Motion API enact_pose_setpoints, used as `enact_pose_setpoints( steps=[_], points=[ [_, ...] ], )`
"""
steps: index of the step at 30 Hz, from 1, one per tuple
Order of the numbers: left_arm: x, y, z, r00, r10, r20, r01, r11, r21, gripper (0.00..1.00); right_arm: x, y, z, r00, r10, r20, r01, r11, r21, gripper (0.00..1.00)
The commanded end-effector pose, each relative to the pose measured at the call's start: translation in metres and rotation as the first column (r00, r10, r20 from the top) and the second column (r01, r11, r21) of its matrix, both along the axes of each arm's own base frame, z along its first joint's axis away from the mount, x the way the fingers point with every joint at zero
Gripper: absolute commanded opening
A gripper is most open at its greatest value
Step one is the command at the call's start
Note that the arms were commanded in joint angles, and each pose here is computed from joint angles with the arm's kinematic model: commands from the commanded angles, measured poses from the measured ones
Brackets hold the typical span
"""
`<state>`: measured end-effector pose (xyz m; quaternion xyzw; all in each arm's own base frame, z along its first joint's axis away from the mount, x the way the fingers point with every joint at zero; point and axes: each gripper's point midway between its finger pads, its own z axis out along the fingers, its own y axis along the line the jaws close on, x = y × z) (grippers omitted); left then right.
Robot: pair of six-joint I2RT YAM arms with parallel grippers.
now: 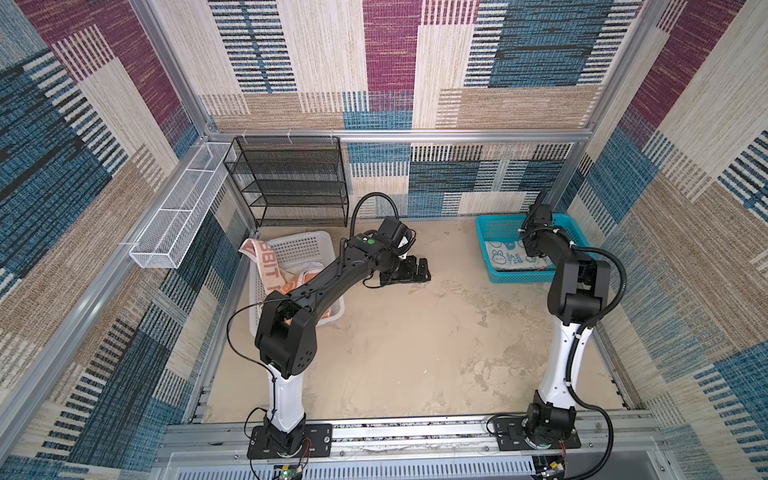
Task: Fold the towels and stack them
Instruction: 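Lower the cream towel into the teal basket and open the right gripper, then reach the left gripper into the white basket while the right gripper withdraws toward center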
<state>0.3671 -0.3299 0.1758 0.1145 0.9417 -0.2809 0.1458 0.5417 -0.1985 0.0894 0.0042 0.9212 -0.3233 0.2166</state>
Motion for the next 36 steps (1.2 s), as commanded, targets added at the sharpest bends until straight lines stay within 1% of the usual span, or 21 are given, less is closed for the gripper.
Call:
enact_pose_setpoints(
  steps=[1, 3, 5, 8, 9, 10, 11, 15, 18, 21, 24, 25, 26, 28, 29, 30, 32, 33, 34, 35, 36],
  points=[
    [-0.001, -0.001, 0.001, 1.000, -0.022, 0.009, 0.021, 0.999, 0.026, 0.99, 0.001, -0.006, 0.002, 0.999, -0.036, 0.027, 0.036, 0.999, 0.012, 0.06],
    [-0.001, -0.003, 0.003, 1.000, -0.024, 0.017, 0.023, 0.999, 0.031, 0.99, 0.002, -0.010, 0.008, 0.997, -0.054, 0.052, 0.054, 0.998, 0.012, 0.12],
    [-0.001, -0.004, 0.005, 0.999, -0.028, 0.021, 0.027, 0.999, 0.035, 0.99, 0.003, -0.013, 0.015, 0.995, -0.065, 0.075, 0.064, 0.998, 0.014, 0.24],
    [-0.003, -0.003, 0.006, 0.999, -0.029, 0.026, 0.028, 0.999, 0.045, 0.99, 0.006, -0.014, 0.026, 0.993, -0.070, 0.099, 0.069, 0.997, 0.015, 0.54],
    [-0.003, -0.003, 0.007, 0.999, -0.028, 0.027, 0.026, 0.999, 0.045, 0.99, 0.008, -0.013, 0.031, 0.991, -0.072, 0.114, 0.069, 0.997, 0.027, 0.71],
    [-0.005, -0.003, 0.008, 0.999, -0.030, 0.026, 0.029, 0.999, 0.046, 0.99, 0.010, -0.012, 0.035, 0.989, -0.074, 0.125, 0.070, 0.997, 0.037, 0.84],
    [-0.005, -0.003, 0.008, 0.999, -0.029, 0.027, 0.027, 0.998, 0.049, 0.99, 0.011, -0.011, 0.040, 0.987, -0.080, 0.139, 0.074, 0.996, 0.048, 0.88],
    [-0.008, 0.003, 0.017, 0.998, -0.023, 0.053, 0.020, 0.998, 0.065, 0.99, 0.010, -0.004, 0.061, 0.976, -0.100, 0.193, 0.082, 0.992, 0.098, 0.99],
    [-0.007, 0.011, 0.031, 0.995, -0.015, 0.103, 0.006, 0.996, 0.086, 0.99, 0.010, 0.013, 0.087, 0.964, -0.090, 0.250, 0.061, 0.990, 0.124, 0.99],
    [-0.002, 0.030, 0.050, 0.983, 0.004, 0.184, -0.033, 0.987, 0.155, 0.99, 0.010, 0.040, 0.121, 0.944, -0.057, 0.324, 0.016, 0.991, 0.130, 0.99],
    [0.002, 0.057, 0.074, 0.958, 0.030, 0.286, -0.101, 0.967, 0.234, 0.99, 0.007, 0.073, 0.163, 0.906, -0.052, 0.420, -0.021, 0.986, 0.166, 0.99],
    [0.002, 0.067, 0.081, 0.948, 0.041, 0.316, -0.127, 0.958, 0.259, 0.99, 0.005, 0.085, 0.175, 0.891, -0.051, 0.451, -0.047, 0.978, 0.202, 0.99],
    [0.001, 0.078, 0.091, 0.933, 0.049, 0.356, -0.156, 0.948, 0.276, 0.99, 0.002, 0.098, 0.193, 0.861, -0.066, 0.504, -0.079, 0.962, 0.261, 0.99],
    [0.000, 0.100, 0.107, 0.902, 0.061, 0.427, -0.210, 0.927, 0.311, 0.99, -0.006, 0.127, 0.223, 0.793, -0.079, 0.604, -0.213, 0.893, 0.396, 0.99],
    [-0.002, 0.112, 0.114, 0.887, 0.080, 0.456, -0.247, 0.914, 0.321, 0.99, -0.012, 0.148, 0.240, 0.748, -0.077, 0.659, -0.316, 0.832, 0.456, 0.99],
    [-0.002, 0.125, 0.118, 0.872, 0.106, 0.478, -0.291, 0.897, 0.332, 0.99, -0.019, 0.165, 0.257, 0.706, -0.071, 0.704, -0.407, 0.774, 0.486, 0.99],
    [-0.009, 0.154, 0.125, 0.843, 0.155, 0.516, -0.375, 0.856, 0.355, 0.99, -0.040, 0.206, 0.279, 0.633, -0.059, 0.772, -0.597, 0.597, 0.535, 0.99],
    [-0.014, 0.162, 0.124, 0.843, 0.161, 0.513, -0.379, 0.855, 0.354, 0.99, -0.047, 0.214, 0.286, 0.618, -0.112, 0.778, -0.624, 0.531, 0.573, 0.99],
    [-0.019, 0.171, 0.124, 0.849, 0.177, 0.499, -0.378, 0.862, 0.337, 0.99, -0.052, 0.223, 0.287, 0.625, -0.151, 0.766, -0.638, 0.467, 0.612, 0.99],
    [-0.022, 0.182, 0.120, 0.849, 0.216, 0.481, -0.399, 0.860, 0.318, 0.99, -0.054, 0.240, 0.289, 0.634, -0.124, 0.763, -0.669, 0.406, 0.622, 0.99],
    [-0.023, 0.194, 0.114, 0.852, 0.256, 0.457, -0.422, 0.853, 0.307, 0.99, -0.055, 0.255, 0.288, 0.644, -0.091, 0.759, -0.681, 0.384, 0.624, 0.99]
  ],
)
